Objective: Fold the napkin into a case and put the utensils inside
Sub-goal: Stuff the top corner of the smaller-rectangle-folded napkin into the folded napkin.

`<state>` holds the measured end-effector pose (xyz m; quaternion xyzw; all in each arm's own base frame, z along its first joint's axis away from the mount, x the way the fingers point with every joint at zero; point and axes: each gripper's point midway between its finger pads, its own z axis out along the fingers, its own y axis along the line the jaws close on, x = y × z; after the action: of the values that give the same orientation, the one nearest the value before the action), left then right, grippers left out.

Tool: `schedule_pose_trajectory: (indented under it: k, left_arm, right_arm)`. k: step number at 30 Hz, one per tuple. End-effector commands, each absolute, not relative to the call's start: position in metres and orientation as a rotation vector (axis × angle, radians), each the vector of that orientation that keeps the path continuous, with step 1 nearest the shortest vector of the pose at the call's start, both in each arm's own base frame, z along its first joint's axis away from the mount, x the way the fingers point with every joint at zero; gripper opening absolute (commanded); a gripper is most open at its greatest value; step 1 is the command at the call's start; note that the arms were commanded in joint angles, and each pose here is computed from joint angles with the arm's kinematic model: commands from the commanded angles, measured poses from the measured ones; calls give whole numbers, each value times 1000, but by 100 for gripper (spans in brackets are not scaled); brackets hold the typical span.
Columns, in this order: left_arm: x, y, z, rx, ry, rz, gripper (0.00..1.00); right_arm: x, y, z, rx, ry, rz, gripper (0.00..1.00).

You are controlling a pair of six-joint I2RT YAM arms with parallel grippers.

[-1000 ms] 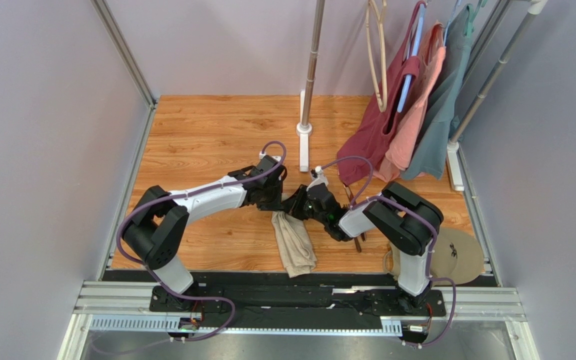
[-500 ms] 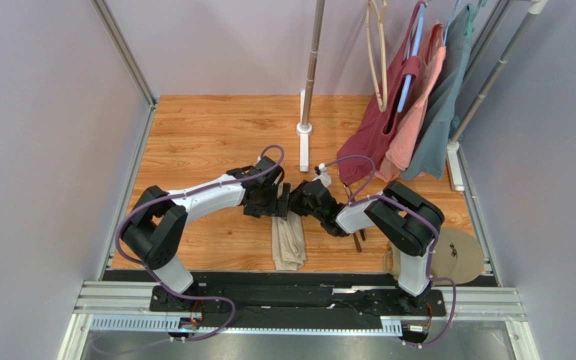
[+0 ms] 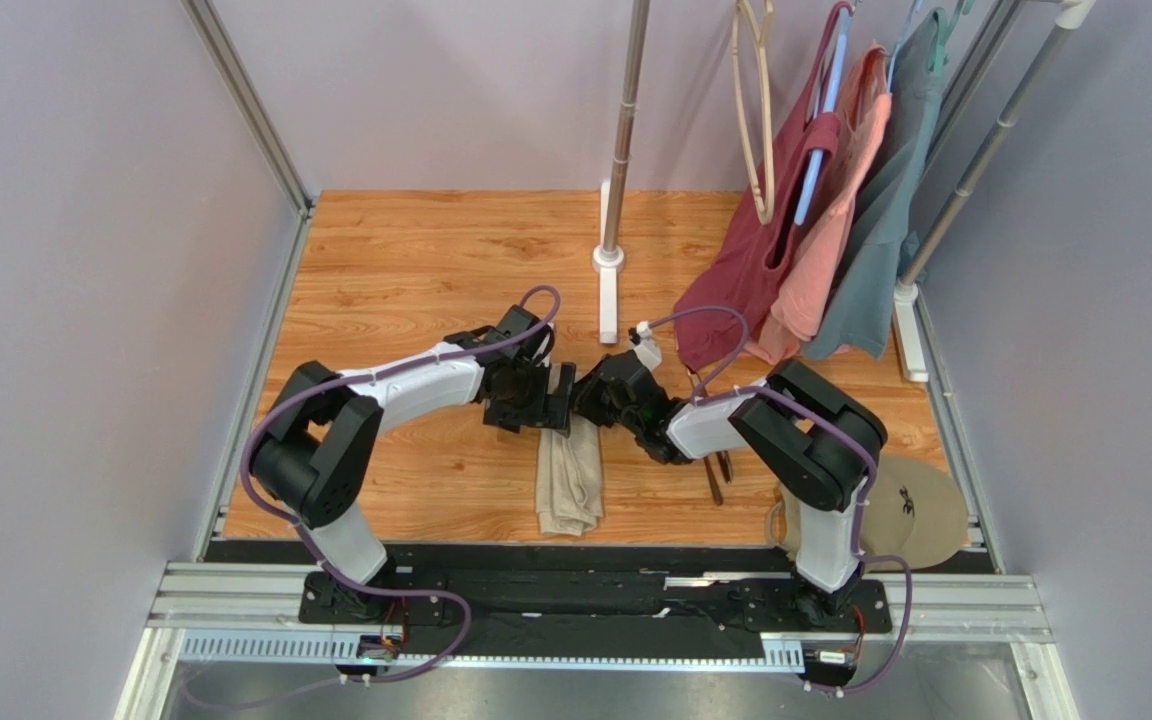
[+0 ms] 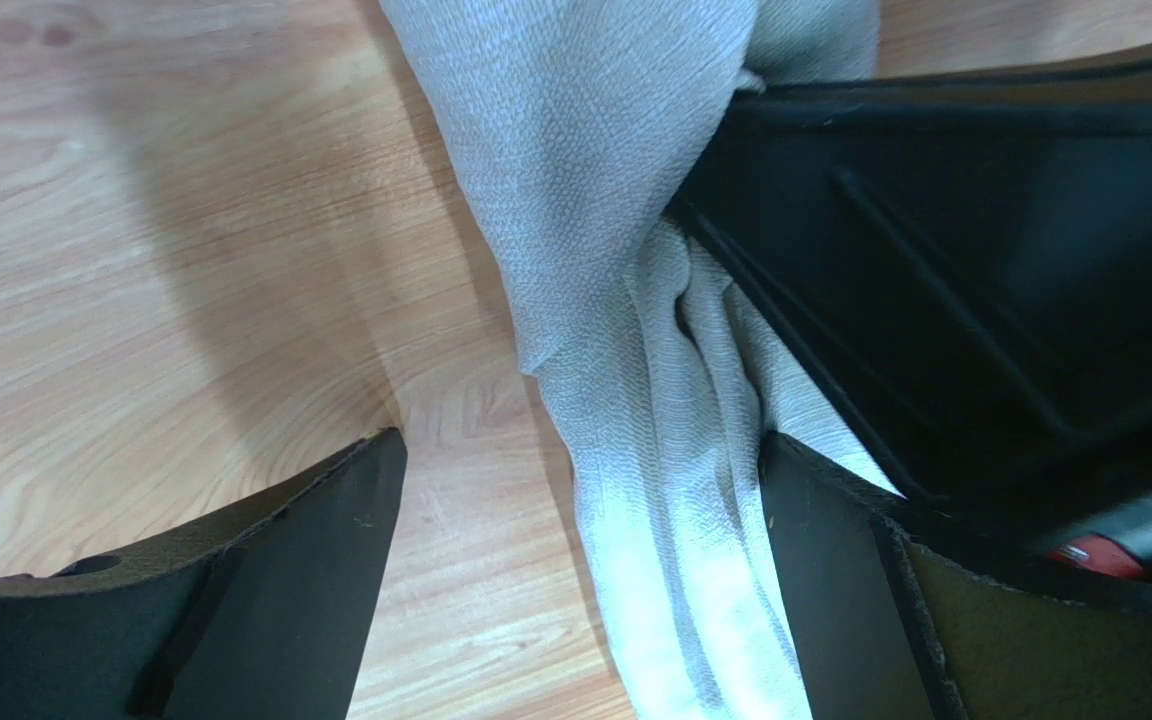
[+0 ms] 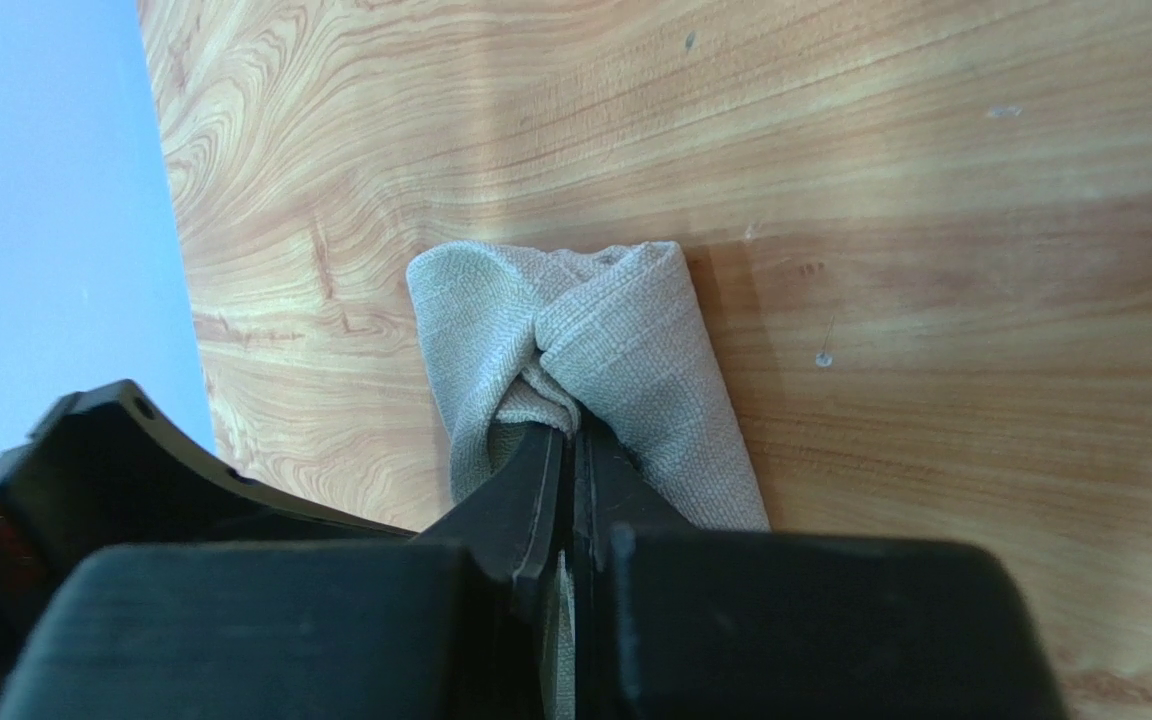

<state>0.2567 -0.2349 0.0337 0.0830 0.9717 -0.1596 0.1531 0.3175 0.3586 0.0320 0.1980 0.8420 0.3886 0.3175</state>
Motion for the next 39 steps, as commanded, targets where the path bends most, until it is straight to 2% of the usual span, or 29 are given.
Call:
schedule_pose_trajectory:
  k: [1,6,14,18,23,30,35,38,39]
  left_arm:
    - [284,-266,43,319,2633,-601,95]
    - [282,-263,40,286,2646,-600,95]
    - [278,-258,63,246,2537,-695,99]
    - [290,-259,69,251,2480,-674,99]
    - [284,-265,53,204,2559,-716,99]
    - [286,-268,70,152,2411,-828,99]
    - [293,-269,57,128,2458,-791,99]
    - [294,-267,40,87,2536,-737,95]
    - [296,-264,30,50,2563,-696,90]
  right_arm:
    - [309,372,27,492,2286,1021,2]
    - [305,377,30,452,2270,1073,2]
    - [301,380,37,414,2265,1147,3]
    - [293,388,36,412,2299,1227,3]
    - [293,385,41,420,2283,1228,2]
    - [295,383,44,379,2268,1220,2]
    - [295,387,38,359,2304,1232,2]
    - [295,388,37,341,2321,1215,2]
    - [296,388,39,338,2312,1220,2]
